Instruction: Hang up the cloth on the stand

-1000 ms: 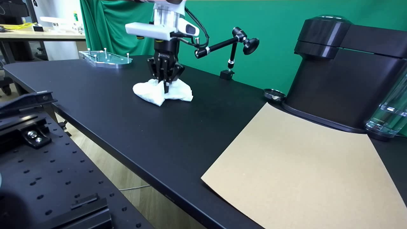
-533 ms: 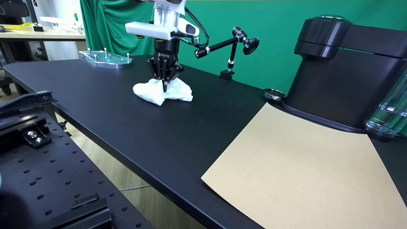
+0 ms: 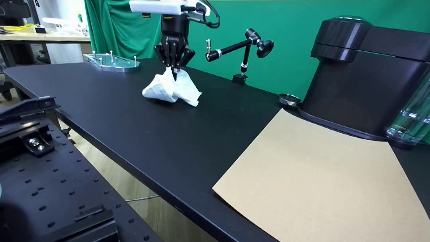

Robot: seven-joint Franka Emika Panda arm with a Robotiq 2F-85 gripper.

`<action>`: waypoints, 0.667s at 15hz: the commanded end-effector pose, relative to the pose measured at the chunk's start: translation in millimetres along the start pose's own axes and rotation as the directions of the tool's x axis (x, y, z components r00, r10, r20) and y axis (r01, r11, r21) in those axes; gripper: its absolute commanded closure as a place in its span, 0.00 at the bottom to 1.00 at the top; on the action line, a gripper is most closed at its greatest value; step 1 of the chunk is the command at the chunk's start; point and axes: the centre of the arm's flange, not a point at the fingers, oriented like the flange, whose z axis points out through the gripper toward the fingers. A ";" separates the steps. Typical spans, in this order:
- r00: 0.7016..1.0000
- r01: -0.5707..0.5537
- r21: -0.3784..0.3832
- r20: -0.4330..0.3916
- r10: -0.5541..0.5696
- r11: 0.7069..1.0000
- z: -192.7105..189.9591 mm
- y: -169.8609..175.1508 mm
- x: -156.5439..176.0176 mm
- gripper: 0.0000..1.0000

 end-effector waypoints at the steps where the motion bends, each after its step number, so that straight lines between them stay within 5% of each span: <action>1: 1.000 0.029 -0.055 -0.008 -0.029 0.998 -49.3 0.5 2.1 0.99; 10: 0.998 0.027 -0.128 0.052 -0.021 0.991 -140.4 11.9 39.3 0.99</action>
